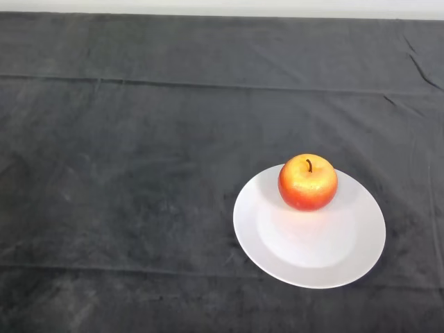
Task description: Move the apple to the plate
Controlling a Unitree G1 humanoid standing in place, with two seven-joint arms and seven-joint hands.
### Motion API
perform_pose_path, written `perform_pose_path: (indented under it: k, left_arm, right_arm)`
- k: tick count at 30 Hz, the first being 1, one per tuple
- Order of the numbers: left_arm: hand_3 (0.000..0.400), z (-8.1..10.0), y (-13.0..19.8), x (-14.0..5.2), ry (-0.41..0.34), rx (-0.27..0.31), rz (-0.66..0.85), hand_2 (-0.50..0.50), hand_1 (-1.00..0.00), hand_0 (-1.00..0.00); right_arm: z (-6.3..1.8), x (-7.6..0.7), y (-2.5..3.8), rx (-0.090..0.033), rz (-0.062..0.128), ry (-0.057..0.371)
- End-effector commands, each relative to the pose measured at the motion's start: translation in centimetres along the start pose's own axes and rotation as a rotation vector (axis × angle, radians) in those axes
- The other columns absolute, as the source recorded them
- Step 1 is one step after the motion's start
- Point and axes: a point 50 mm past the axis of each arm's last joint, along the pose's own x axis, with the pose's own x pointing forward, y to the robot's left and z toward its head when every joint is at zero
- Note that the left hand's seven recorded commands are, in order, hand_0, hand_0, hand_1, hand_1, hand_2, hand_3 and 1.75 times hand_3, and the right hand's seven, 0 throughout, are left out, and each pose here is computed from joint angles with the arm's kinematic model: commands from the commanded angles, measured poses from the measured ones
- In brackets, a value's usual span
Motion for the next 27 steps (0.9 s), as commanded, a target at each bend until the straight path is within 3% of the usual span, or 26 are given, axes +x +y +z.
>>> perform_pose_path:
  k: [1, 27]
  left_arm:
    - [0.0, -0.48, 0.73, -0.45, 0.001, 0.032, 0.005, 0.0, 0.0, 0.0]
    - [0.0, -0.56, 0.75, -0.45, 0.002, 0.034, -0.01, 0.0, 0.0, 0.0]
  right_arm:
    - [-0.22, 0.12, 0.52, 0.017, 0.018, -0.012]
    - [-0.22, 0.12, 0.52, 0.016, 0.018, -0.012]
